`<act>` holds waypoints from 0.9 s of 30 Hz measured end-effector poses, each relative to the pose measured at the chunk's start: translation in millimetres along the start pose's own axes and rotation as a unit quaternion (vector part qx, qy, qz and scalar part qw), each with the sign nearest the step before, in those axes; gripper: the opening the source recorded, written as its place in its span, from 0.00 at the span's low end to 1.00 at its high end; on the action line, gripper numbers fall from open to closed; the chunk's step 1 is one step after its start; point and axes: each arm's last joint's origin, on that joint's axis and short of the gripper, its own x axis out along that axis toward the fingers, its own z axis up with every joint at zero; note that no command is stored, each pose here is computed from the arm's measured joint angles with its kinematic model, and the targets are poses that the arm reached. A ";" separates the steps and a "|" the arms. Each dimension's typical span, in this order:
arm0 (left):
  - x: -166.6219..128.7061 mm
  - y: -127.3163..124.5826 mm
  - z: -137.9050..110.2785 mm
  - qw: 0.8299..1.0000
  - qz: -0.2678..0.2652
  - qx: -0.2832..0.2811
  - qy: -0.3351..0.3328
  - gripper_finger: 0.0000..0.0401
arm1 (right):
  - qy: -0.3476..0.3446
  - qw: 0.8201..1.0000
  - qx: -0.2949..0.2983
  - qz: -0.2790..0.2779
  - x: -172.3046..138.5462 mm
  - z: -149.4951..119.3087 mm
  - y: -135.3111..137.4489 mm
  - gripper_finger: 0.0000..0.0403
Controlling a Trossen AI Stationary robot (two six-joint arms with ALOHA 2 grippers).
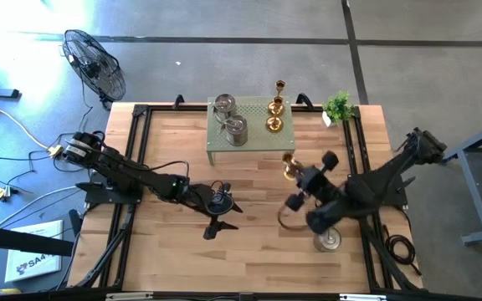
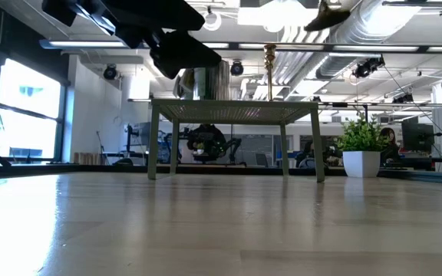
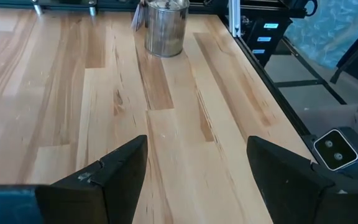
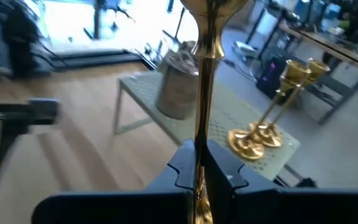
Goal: Pick & Place candle stick holders
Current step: Put the gold candle holder on the shelf
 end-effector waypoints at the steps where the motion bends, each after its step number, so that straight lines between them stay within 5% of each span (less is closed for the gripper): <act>1: 0.0 0.0 -0.2 1.000 0.000 0.000 0.001 0.67 | 0.006 1.000 -0.002 -0.005 5.7 1.8 -1.6 0.01; 18: 0.0 0.1 -0.4 1.000 0.001 0.000 0.002 0.67 | -0.002 0.998 -0.007 0.055 73.8 45.6 -10.6 0.01; 23: 0.0 0.1 -0.6 1.000 0.001 0.000 0.003 0.67 | -0.086 0.986 0.037 0.135 90.6 37.2 -21.1 0.01; 27: 0.0 0.2 -1.2 1.000 0.001 0.000 0.006 0.67 | -0.170 0.971 0.096 0.139 89.8 14.1 -48.7 0.01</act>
